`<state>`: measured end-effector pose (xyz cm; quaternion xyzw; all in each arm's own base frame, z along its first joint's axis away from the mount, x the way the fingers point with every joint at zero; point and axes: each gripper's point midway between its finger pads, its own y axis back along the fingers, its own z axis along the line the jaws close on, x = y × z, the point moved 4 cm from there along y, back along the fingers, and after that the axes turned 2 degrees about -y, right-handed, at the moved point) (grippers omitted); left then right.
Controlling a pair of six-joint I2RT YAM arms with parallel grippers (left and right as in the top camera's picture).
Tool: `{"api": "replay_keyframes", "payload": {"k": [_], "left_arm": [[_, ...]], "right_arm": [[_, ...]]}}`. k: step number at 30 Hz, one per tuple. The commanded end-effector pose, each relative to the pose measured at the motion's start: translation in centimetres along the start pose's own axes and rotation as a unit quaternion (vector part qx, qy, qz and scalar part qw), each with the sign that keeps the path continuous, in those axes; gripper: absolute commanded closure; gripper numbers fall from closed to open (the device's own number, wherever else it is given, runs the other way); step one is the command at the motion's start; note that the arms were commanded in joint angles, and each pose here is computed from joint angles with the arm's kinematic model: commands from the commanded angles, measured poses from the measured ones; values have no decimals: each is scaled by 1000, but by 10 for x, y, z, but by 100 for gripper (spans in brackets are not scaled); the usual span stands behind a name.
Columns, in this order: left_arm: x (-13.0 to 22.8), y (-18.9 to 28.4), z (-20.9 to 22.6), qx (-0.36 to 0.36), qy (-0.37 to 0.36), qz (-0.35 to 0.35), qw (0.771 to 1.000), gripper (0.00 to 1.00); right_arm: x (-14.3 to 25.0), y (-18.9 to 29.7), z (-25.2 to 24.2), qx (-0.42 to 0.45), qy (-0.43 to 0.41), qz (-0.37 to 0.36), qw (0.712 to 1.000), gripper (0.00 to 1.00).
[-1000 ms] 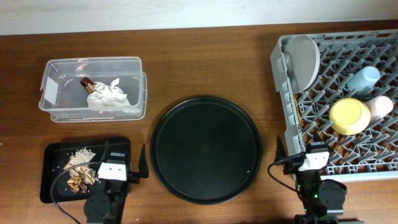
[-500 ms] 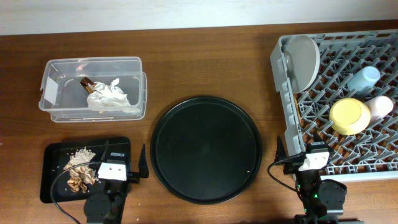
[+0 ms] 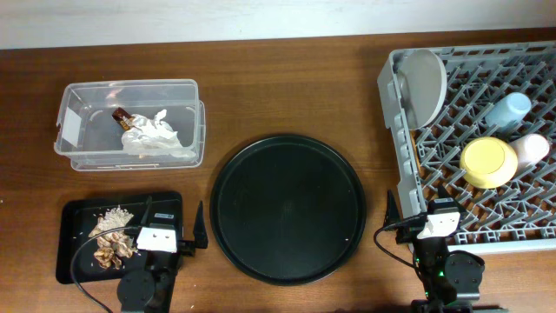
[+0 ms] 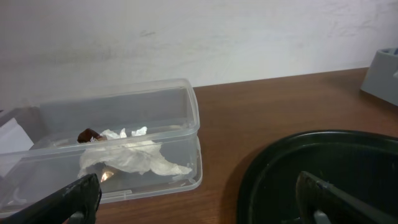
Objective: Sort waste into correct bins and load items into the dishwasher rack
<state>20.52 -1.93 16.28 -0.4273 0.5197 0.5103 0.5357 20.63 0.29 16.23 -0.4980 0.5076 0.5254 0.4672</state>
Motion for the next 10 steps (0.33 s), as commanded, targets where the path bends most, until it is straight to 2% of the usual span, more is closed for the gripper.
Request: {"api": "replay_keyframes", "payload": {"k": [1,10], "left_arm": [[2,0,-1,4,-8,0,1000,1],[2,0,-1,4,-8,0,1000,1]], "right_arm": [[2,0,-3,8,-1,2,1000,1],[2,0,-3,8,-1,2,1000,1]]}}
